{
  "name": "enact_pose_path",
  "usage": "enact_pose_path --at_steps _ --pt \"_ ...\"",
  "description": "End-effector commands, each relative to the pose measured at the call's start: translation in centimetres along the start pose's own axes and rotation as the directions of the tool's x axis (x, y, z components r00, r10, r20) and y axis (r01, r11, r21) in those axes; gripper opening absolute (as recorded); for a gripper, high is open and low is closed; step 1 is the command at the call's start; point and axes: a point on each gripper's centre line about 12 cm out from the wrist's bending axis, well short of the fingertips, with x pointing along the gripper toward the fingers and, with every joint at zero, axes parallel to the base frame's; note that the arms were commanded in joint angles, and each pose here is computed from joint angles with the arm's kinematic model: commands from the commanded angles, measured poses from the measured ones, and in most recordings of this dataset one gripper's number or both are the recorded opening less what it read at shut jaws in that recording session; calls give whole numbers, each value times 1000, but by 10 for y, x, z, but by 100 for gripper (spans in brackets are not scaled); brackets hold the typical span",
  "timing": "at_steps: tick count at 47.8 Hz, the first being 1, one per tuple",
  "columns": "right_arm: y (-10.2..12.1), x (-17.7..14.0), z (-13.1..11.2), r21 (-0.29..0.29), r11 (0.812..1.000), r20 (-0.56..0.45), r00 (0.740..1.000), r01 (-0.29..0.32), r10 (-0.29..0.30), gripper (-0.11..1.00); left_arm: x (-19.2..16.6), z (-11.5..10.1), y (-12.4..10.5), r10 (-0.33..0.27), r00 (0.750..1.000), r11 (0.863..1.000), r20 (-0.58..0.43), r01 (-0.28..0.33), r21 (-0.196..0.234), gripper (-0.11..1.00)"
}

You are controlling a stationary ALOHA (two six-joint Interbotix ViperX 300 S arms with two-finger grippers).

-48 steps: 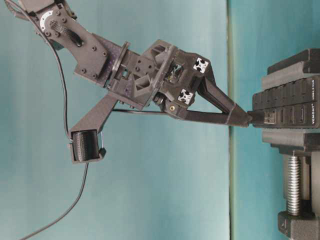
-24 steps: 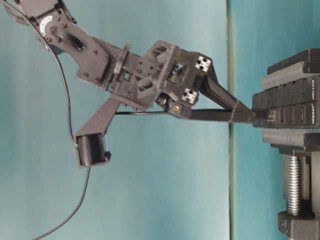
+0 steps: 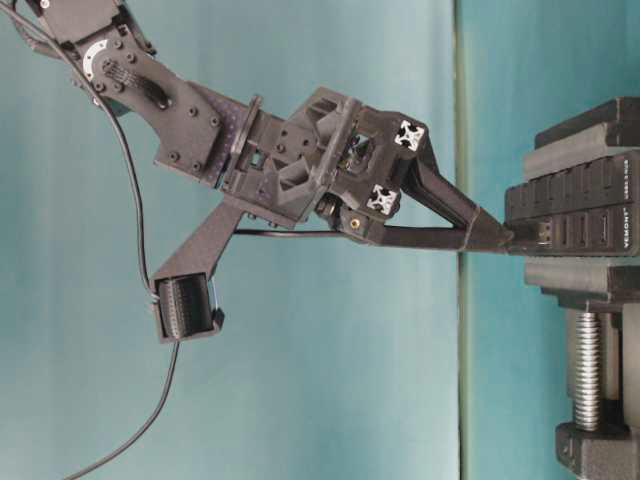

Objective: Insert the USB into the center port of the fixed hub
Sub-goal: 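Push the plug down into the center port with the right gripper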

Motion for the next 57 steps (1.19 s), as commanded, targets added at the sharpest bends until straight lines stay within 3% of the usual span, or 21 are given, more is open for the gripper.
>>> enact_pose_path --at_steps 1,57 --pt "-2 -4 3 -6 1000 15 1000 3 -2 5 1 4 0 -1 1000 1000 15 1 0 1" --pt "-2 21 -20 -1 1000 -74 997 -3 3 5 1 3 0 2 1000 1000 11 -2 -2 1"
